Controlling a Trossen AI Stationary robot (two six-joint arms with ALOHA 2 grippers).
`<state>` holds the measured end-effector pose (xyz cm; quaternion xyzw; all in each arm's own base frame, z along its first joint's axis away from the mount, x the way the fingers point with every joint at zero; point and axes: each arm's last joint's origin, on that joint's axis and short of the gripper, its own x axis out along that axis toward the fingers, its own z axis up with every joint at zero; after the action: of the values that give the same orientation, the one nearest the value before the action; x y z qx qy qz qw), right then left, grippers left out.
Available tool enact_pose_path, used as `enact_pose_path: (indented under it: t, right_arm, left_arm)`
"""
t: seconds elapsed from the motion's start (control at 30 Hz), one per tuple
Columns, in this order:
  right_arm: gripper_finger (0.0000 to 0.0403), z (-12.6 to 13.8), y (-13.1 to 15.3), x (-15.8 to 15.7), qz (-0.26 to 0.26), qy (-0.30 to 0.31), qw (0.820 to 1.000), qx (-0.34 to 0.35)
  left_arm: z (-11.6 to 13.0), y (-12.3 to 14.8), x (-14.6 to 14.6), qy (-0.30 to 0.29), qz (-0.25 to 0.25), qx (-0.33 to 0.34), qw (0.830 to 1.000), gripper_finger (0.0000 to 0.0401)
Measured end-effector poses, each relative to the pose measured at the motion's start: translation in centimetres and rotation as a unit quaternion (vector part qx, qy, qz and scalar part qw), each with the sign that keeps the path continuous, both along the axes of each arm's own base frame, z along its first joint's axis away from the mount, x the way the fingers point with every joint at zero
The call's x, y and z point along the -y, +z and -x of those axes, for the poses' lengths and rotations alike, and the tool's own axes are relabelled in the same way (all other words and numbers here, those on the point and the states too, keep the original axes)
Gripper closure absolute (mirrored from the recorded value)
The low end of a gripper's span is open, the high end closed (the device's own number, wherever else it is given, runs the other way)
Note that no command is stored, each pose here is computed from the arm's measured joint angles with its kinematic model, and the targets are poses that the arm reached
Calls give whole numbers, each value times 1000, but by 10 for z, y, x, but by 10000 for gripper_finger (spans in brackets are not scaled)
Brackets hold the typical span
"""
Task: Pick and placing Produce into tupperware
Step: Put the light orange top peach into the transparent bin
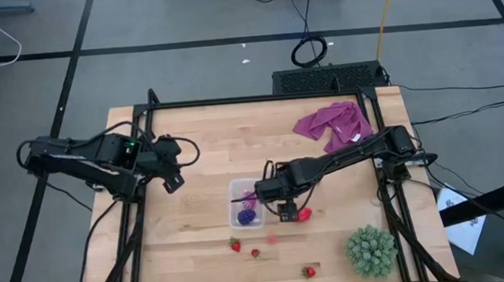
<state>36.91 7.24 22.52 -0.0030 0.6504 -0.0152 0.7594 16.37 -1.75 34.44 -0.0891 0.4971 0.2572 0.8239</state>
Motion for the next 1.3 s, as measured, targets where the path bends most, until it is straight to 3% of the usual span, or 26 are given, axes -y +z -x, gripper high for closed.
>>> enact_pose_path:
  t: [0.2,0.57,0.67,0.83,1.07,1.3]
  right_arm:
    - [133,14,-7,2,11,-29,997,-67]
    - [133,36,-30,4,31,-26,988,-151]
    - [133,41,-32,7,59,-24,985,-160]
    - [133,56,-28,16,98,-36,983,-154]
    - [133,80,-23,34,83,-93,986,-107]
    - [133,105,-40,42,51,-136,986,-88]
  left_arm:
    - [1,0,5,-11,3,2,1000,169]
    - [1,0,8,-16,-3,2,1000,169]
    - [1,0,8,-17,-4,2,1000,169]
    - [1,0,8,-16,-4,2,1000,169]
    - [1,0,8,-16,-3,3,1000,169]
    - [1,0,8,-15,-4,4,1000,169]
